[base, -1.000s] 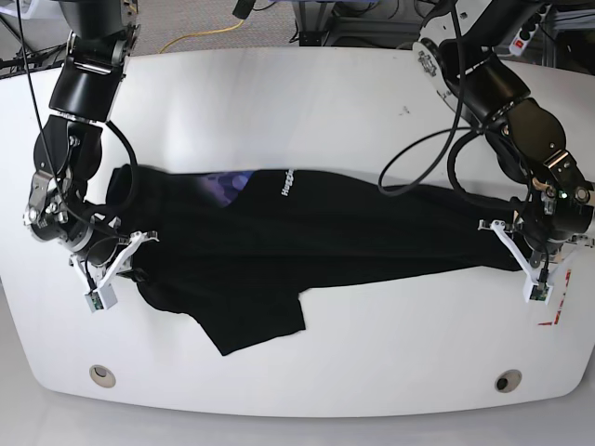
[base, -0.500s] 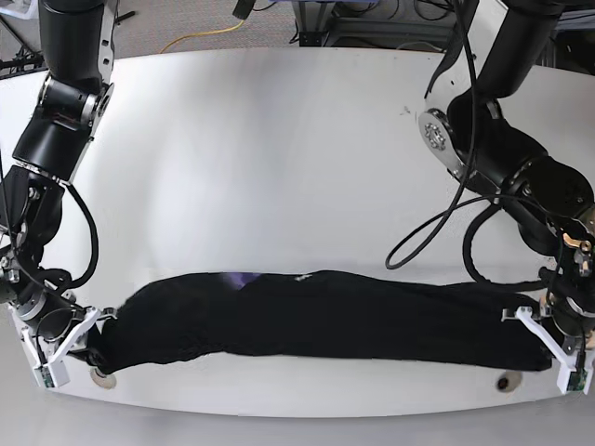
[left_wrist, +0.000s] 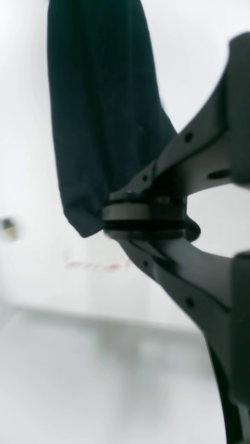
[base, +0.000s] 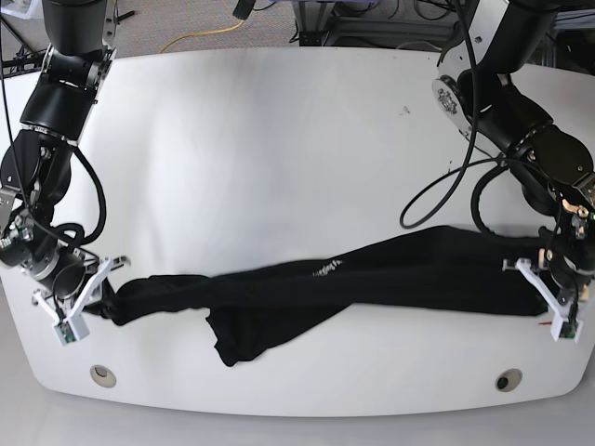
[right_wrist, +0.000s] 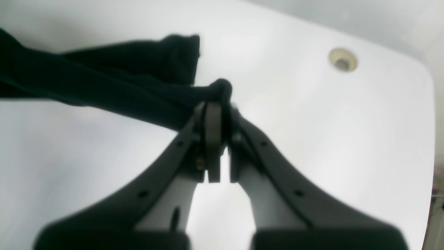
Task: Fold the T-shirt properly
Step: 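Swing the shirt back over and lay it down with both grippers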
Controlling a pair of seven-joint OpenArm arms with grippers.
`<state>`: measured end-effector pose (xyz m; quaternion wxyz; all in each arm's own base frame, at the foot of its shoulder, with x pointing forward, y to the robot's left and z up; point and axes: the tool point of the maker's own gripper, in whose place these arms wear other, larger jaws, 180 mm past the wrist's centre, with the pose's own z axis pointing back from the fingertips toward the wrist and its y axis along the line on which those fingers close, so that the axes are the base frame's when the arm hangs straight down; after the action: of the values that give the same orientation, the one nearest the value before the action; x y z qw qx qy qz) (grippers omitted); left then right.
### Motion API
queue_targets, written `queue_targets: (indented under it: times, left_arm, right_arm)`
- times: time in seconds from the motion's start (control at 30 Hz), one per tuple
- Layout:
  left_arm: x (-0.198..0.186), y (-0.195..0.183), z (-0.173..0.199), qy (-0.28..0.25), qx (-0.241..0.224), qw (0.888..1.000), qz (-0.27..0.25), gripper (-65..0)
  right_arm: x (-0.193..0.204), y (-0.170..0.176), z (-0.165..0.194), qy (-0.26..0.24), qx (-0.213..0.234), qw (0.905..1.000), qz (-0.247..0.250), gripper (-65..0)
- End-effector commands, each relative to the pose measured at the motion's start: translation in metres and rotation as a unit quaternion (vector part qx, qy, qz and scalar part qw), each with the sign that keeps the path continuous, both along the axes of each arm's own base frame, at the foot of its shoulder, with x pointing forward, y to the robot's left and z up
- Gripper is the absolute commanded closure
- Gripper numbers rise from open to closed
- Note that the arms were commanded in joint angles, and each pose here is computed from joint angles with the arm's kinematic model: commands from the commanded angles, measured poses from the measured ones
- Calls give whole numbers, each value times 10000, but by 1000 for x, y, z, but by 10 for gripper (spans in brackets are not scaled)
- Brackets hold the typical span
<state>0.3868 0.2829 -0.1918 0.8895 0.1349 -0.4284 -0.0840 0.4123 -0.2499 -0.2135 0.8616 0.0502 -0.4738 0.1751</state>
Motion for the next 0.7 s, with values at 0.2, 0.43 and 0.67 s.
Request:
queue_targets:
  times: [0.2, 0.43, 0.67]
  left_arm:
    - [-43, 1, -50, 532, 42, 9979, -355, 0]
    - [-85, 11, -95, 1246, 146, 9914, -381, 0]
    - [-123, 18, -126, 1727, 230, 9836, -476, 0]
  right_arm:
    - [-43, -6, -29, 156, 52, 9997, -177, 0]
    - [-87, -20, -79, 868, 65, 9954, -400, 0]
    - [-119, -17, -104, 1269, 207, 9910, -363, 0]
